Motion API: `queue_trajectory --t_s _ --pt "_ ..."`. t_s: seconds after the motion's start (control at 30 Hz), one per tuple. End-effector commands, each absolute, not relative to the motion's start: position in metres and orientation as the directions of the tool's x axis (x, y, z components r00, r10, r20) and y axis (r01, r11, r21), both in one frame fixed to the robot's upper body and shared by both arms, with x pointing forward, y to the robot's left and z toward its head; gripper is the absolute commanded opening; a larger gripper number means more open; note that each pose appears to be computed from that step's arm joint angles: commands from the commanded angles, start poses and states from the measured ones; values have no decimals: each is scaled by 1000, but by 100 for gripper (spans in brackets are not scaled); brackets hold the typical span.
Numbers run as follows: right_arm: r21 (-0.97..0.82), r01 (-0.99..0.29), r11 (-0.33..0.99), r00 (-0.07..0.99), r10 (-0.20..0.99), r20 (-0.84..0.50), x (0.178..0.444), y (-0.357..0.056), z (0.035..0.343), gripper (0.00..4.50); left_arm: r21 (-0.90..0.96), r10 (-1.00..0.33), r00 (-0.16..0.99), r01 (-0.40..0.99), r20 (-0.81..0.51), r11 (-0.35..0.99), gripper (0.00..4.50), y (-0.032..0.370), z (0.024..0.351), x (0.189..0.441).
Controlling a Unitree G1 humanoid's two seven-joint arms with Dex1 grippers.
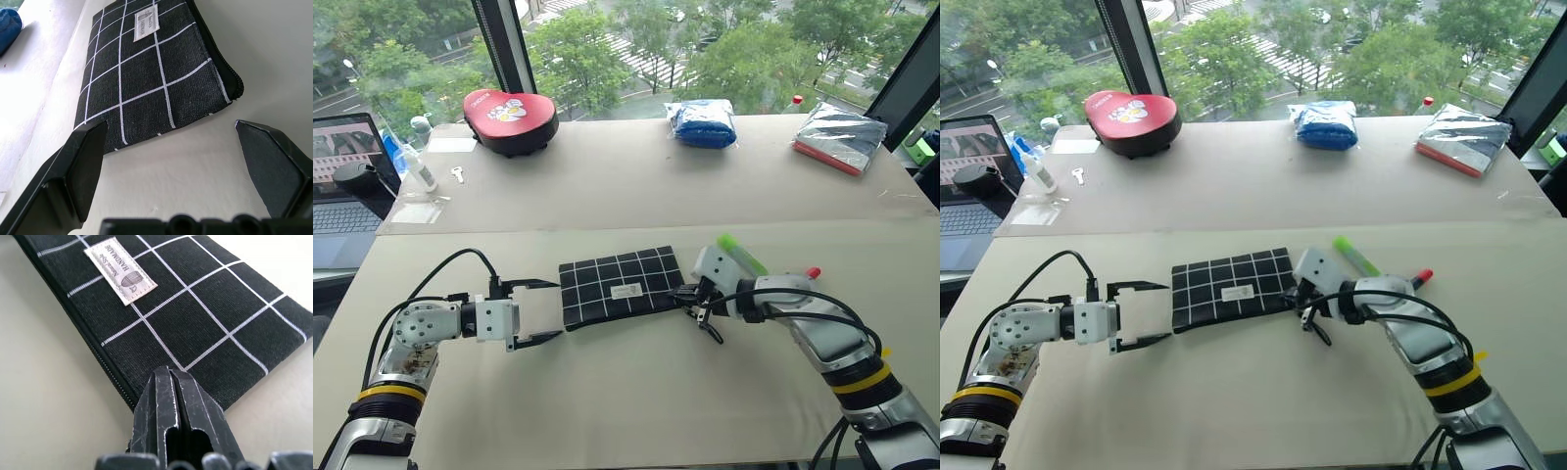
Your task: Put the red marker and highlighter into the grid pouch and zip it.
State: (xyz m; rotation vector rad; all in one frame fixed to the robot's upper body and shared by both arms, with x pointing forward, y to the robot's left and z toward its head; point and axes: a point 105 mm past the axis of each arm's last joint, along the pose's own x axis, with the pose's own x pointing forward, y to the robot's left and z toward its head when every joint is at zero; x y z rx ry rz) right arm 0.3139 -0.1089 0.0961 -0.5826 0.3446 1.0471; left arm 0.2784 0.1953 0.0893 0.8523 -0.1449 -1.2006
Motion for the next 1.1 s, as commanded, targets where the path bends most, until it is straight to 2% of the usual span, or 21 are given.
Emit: queue_trajectory --t_s 0.03,0.7,1.1 --pt "-282 -881 381 471 639 -608 315 -123 75 3 652 -857 387 754 -341 81 450 199 88 276" --pt "-255 -894 369 447 686 -575 308 -112 78 3 779 -893 353 627 -279 4 450 164 77 284" --pt "-245 -898 366 440 700 -563 305 -107 78 3 799 -930 270 600 -248 -39 450 143 80 288"
